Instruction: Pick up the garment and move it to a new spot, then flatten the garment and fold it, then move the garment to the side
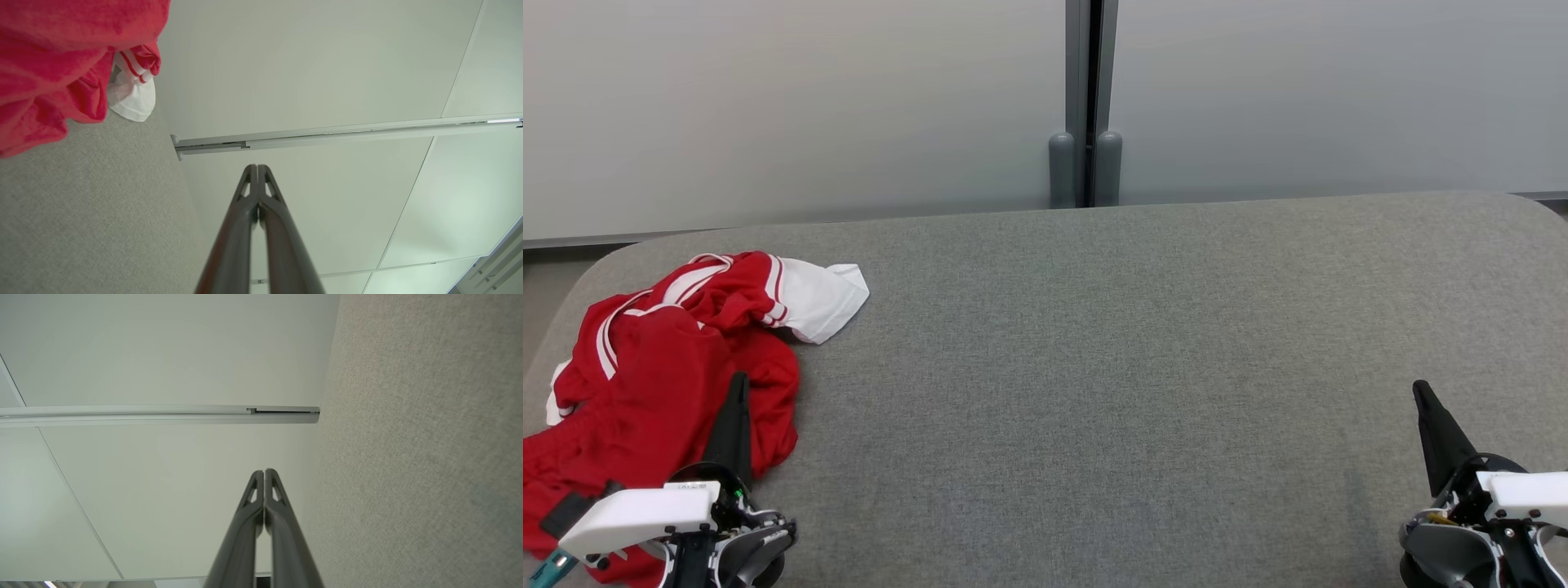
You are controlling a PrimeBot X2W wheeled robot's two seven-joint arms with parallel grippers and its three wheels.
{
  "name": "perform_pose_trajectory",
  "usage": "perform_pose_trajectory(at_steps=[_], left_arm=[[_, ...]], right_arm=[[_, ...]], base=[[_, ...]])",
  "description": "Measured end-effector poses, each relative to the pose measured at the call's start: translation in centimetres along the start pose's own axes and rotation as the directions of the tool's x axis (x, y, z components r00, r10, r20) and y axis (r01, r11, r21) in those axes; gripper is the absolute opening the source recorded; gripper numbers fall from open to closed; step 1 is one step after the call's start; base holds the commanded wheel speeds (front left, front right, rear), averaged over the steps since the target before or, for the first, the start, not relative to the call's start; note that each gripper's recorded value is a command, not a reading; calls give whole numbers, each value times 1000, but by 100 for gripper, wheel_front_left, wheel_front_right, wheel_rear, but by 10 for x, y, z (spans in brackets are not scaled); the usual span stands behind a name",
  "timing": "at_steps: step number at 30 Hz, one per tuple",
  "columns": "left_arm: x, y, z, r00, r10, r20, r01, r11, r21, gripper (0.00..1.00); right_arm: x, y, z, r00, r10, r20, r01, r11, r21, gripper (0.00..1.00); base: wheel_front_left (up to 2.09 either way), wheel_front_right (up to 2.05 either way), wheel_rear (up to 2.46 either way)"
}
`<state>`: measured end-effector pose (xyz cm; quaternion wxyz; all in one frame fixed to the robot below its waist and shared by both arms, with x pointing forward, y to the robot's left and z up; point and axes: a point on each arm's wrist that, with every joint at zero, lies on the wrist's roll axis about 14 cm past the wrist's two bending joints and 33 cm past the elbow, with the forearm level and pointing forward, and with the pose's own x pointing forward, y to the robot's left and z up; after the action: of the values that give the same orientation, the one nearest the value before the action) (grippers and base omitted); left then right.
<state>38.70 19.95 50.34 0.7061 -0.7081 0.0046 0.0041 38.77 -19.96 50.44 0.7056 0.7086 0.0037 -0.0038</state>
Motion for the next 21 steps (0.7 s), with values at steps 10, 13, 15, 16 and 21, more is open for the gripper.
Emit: perform_pose_trajectory(at_steps=[10,13,15,16,21], left_arm=[[-14,28,-4,997,80,12,-80,997,-16,100],[-14,24,-4,997,69,20,-69,998,-2,100],[-13,21,-4,998,60,25,-60,998,10,100],[-13,19,-4,998,55,28,-56,998,21,100],[-11,12,-3,999,32,38,-35,997,76,100]], right_arm=[[-11,-23,-8,998,-66,-1,66,998,18,100],[-10,-17,-10,999,-49,3,49,999,15,100],[-9,-13,-11,999,-37,6,37,999,11,100],[-8,-11,-12,999,-32,5,32,999,6,100],[-7,-3,-15,1000,-7,7,7,999,-40,100]], base=[[0,0,0],[0,0,0],[0,0,0],[0,0,0],[0,0,0]])
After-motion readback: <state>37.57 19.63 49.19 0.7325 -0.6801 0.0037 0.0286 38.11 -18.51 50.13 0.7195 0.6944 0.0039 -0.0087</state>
